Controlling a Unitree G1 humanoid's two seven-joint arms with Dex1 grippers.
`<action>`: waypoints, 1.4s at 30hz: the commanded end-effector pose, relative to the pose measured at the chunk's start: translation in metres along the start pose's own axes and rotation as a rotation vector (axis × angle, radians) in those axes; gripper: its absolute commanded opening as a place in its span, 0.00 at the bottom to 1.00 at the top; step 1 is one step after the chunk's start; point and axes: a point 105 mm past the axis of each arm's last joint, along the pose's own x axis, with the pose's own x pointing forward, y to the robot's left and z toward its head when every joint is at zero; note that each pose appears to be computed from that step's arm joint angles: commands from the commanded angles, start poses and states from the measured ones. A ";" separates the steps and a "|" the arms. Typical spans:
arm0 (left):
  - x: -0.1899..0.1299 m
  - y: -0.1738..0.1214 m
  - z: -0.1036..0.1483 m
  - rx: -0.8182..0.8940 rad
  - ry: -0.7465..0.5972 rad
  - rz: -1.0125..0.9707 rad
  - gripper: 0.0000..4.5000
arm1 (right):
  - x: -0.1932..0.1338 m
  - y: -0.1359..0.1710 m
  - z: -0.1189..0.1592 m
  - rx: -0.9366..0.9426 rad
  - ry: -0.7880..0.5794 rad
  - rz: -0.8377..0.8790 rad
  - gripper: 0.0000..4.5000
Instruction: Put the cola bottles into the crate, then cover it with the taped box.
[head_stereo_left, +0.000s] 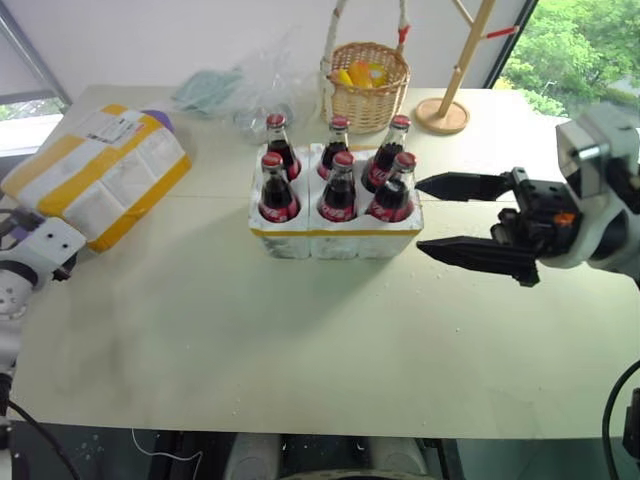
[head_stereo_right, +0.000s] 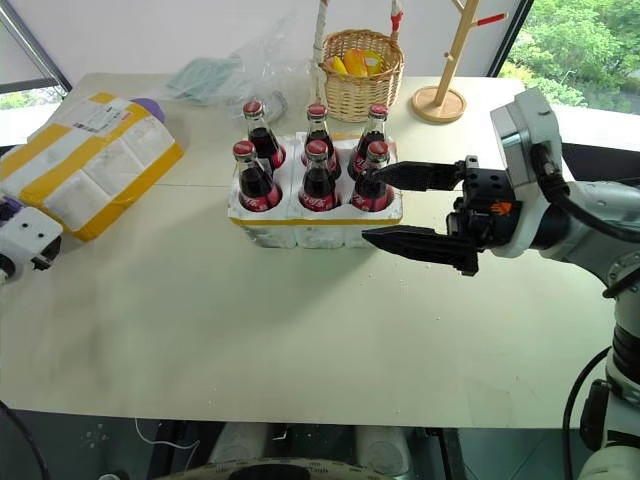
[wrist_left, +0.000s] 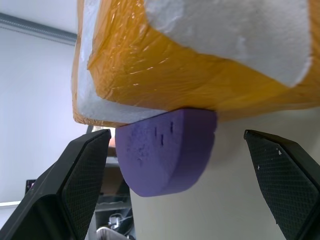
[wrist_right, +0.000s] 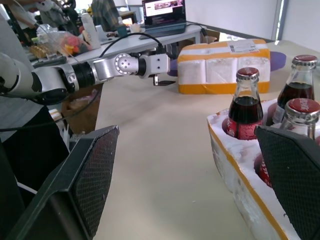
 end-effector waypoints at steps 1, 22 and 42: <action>0.005 0.009 -0.009 0.015 0.032 0.050 1.00 | -0.004 0.005 0.010 -0.061 -0.008 -0.023 0.99; 0.030 0.007 -0.005 0.199 0.066 0.080 1.00 | -0.004 0.006 0.015 -0.069 -0.008 -0.085 0.99; 0.028 0.053 0.012 0.137 0.016 0.189 0.11 | -0.006 -0.004 0.007 -0.012 0.036 -0.119 1.00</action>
